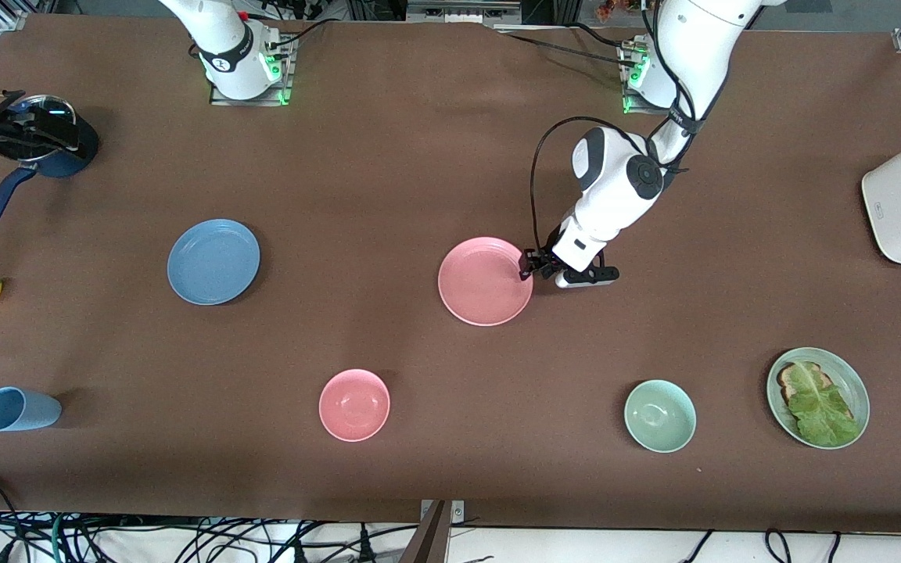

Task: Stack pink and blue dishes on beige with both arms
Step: 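Open the left gripper and draw it back from the plates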

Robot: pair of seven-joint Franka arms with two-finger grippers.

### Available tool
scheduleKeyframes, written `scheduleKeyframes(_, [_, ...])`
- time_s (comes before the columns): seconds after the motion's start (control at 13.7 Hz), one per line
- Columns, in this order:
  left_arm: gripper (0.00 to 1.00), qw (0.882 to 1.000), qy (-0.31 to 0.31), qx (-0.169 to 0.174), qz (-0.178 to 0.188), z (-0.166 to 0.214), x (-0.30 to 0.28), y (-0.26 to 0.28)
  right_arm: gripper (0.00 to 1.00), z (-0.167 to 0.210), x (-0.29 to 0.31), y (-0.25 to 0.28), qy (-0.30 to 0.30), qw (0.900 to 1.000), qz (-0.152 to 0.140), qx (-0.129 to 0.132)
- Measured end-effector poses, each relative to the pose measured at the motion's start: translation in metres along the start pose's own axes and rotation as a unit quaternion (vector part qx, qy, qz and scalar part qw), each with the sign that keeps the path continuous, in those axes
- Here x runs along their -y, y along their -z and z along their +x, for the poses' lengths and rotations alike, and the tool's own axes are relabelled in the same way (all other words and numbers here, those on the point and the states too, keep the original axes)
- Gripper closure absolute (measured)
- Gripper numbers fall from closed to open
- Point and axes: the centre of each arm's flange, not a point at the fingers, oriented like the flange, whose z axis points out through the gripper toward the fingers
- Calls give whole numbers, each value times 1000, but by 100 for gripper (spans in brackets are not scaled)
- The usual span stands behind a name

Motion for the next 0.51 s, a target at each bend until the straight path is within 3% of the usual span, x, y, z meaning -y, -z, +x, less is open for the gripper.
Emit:
scheduleKeyframes(0.07, [26, 1000, 0, 8, -1, 1, -2, 5, 0, 0, 0, 0, 0, 1000, 0, 0])
scheduleKeyframes(0.36, [23, 997, 5, 80, -9, 30, -13, 64, 0, 0, 0, -1, 0, 1000, -1, 2])
scheduleKeyframes(0.51, [22, 994, -19, 106, 15, 52, -24, 107, 0, 4, -2, -8, -1, 1000, -6, 10])
